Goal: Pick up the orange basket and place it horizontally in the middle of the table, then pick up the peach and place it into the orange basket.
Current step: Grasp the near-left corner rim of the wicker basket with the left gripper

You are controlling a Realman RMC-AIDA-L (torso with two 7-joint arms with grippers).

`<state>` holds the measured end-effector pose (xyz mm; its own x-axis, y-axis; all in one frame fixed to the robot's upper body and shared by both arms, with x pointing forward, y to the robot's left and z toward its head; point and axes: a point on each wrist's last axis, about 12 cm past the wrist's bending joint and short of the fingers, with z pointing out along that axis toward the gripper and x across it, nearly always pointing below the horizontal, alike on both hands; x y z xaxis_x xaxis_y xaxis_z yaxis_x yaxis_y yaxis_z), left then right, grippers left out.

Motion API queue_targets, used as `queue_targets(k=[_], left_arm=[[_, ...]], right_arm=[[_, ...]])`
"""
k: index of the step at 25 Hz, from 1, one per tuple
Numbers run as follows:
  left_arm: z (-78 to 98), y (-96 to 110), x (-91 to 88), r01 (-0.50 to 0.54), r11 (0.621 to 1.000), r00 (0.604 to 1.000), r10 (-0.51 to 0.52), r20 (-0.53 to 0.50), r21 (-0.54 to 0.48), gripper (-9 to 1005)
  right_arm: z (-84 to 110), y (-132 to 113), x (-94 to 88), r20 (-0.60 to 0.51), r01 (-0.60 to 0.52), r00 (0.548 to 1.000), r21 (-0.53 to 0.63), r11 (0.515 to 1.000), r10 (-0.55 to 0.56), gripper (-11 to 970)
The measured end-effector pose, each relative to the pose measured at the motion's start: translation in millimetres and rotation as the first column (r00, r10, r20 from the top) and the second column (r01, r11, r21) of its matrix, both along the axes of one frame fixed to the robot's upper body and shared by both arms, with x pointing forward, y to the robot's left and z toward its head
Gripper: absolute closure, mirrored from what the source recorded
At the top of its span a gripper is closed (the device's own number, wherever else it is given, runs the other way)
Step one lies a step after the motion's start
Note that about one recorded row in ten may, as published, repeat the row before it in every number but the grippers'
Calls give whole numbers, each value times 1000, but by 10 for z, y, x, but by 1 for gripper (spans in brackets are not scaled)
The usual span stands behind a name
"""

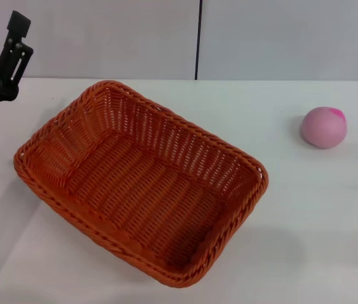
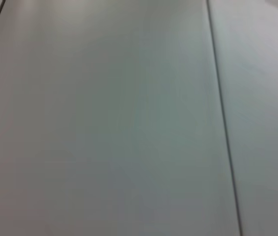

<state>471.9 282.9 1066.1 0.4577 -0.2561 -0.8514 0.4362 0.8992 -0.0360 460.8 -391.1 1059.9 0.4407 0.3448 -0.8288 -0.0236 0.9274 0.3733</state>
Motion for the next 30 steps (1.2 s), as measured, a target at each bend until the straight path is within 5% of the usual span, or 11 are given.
queue_targets(k=[8, 12, 16, 18, 21, 22, 24, 25, 26, 30], left_arm=[[-5, 63, 136, 47, 998, 995, -50, -83, -39, 243], [104, 205, 326, 199, 979, 965, -204, -166, -46, 243], [324, 354, 537, 347, 938, 899, -340, -275, -25, 244], [573, 460, 674, 454, 891, 821, -422, -385, -7, 244], [767, 531, 753, 503, 864, 773, -443, -454, 12, 243], [767, 531, 753, 503, 864, 773, -443, -454, 12, 243], [1105, 595, 875, 575, 815, 686, -438, -580, 65, 243], [1105, 595, 875, 575, 815, 686, -438, -580, 65, 243], [1254, 586, 939, 611, 785, 637, -411, -652, 103, 244], [1499, 514, 1050, 629, 748, 575, -264, -774, 213, 244]], right_arm=[[4, 60, 55, -24, -69, 997, -35, 997, 68, 305], [1, 88, 72, -30, -91, 996, -41, 995, 89, 305], [-5, 84, 59, -32, -91, 995, -37, 995, 90, 305], [-12, 78, 48, -36, -89, 995, -36, 995, 88, 305], [-18, 75, 38, -39, -87, 996, -35, 996, 86, 305], [-19, 74, 36, -39, -87, 996, -35, 996, 85, 305], [-20, 73, 35, -39, -86, 996, -35, 996, 84, 305], [-18, 73, 37, -38, -85, 996, -35, 996, 84, 304], [-18, 73, 37, -38, -85, 996, -35, 996, 84, 304], [-15, 76, 44, -36, -85, 996, -33, 996, 84, 304]])
